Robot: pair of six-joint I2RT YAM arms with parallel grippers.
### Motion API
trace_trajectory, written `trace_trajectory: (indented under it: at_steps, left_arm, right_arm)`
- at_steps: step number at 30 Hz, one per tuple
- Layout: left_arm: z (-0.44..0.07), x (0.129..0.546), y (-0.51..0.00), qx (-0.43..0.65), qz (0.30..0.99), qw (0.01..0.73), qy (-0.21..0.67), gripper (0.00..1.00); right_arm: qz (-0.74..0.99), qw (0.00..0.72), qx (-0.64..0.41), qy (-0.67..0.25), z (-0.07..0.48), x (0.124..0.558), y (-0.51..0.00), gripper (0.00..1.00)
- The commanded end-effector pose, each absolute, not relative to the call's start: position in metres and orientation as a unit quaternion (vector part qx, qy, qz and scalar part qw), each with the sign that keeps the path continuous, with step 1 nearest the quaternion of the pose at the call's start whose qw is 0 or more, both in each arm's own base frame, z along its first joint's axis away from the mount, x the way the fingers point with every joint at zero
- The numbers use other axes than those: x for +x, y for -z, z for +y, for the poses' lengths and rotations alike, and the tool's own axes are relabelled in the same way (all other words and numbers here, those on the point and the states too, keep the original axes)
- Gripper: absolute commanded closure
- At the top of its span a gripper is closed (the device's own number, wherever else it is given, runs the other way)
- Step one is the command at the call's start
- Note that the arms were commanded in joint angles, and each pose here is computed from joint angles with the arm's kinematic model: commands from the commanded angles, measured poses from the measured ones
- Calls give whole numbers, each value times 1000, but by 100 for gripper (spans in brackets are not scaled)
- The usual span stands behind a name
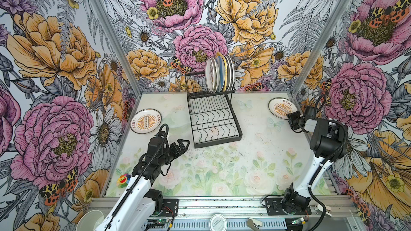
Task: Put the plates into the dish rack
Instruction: 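Close the right gripper on the sunburst plate's edge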
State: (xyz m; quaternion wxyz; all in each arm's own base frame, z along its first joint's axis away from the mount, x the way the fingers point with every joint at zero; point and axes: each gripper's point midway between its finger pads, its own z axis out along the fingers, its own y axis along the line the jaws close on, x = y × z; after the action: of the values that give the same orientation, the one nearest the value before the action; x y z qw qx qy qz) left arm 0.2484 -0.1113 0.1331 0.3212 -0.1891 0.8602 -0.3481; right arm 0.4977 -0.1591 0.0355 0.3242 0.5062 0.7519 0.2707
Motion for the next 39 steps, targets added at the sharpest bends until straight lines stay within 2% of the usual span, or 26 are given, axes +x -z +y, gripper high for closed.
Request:
trace_trajectory:
  at_steps: [1, 11, 17, 25, 39]
  left_arm:
    - [-112, 249, -135, -187, 857, 326, 353, 1]
    - [-111, 247, -137, -191, 855, 327, 353, 1]
    - [-110, 247, -138, -193, 854, 328, 353, 1]
    - [-110, 246, -140, -192, 853, 331, 355, 1]
    - [-114, 247, -149, -182, 851, 339, 358, 1]
  right_arm:
    - [735, 316, 528, -284, -161, 498, -17, 56]
    - [716, 308, 546, -305, -158, 503, -8, 76]
    - [710, 304, 554, -311, -157, 503, -3, 100]
    - [700, 316, 551, -327, -154, 503, -10, 100]
    - [698, 358, 497, -371, -134, 492, -77, 100]
